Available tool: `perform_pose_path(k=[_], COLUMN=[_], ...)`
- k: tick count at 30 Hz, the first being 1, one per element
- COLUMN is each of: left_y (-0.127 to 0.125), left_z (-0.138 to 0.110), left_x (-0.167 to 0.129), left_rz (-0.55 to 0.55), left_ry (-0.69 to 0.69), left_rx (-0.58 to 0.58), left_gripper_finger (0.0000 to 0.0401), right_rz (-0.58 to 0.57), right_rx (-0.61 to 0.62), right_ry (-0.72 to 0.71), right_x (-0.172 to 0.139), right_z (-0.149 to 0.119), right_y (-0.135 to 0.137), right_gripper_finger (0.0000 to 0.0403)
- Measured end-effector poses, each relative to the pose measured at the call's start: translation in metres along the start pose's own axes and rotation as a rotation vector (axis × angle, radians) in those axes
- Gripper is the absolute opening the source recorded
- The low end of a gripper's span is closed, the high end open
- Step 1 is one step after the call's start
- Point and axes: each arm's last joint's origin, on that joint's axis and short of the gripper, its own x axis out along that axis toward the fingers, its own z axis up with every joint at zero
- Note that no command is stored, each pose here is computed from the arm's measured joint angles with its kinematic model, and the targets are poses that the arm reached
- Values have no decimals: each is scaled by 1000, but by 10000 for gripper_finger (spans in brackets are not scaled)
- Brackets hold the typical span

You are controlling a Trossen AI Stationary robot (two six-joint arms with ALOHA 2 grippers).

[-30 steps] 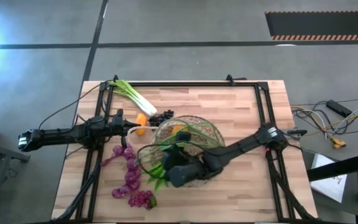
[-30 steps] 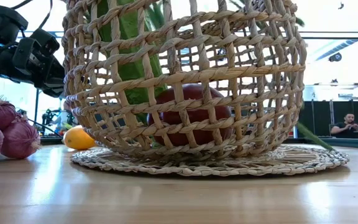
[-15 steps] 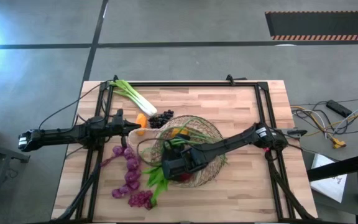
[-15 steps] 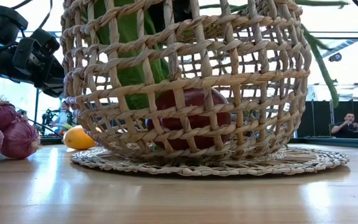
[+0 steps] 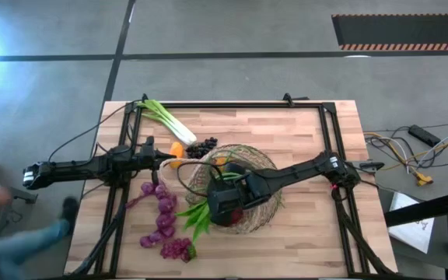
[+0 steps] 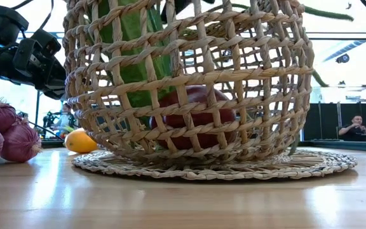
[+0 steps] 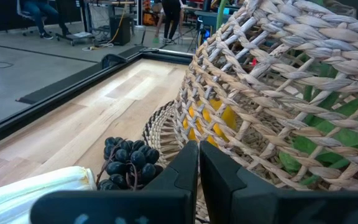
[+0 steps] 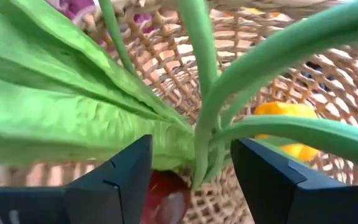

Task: Build produce basket
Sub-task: Put the string beans into the basket

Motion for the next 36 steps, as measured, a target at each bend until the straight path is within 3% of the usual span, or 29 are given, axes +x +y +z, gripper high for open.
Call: perform_pose_path(k=[6, 13, 16, 23, 32, 36], left_y=[0, 0, 0, 0, 0, 0], left_z=[0, 0, 0, 0, 0, 0], left_x=[0, 0, 0, 0, 0, 0], left_rz=[0, -1, 0, 0, 0, 0], left_ry=[0, 0, 0, 1, 0, 0], left_rx=[0, 0, 0, 1, 0, 0], left_gripper_finger=[0, 0, 0, 0, 0, 0], right_rz=[16, 61, 27, 14, 214, 277], right_rx=[76, 62, 65, 93, 134, 126], right_ry=[-6, -93, -121, 50, 163, 166], right_x=[-31, -60, -61, -43, -46, -56], right_z=[1, -4, -7, -20, -16, -17], right_y=[-3, 9, 15, 18, 15, 18], right_gripper_finger=[206, 198, 198, 201, 262, 269])
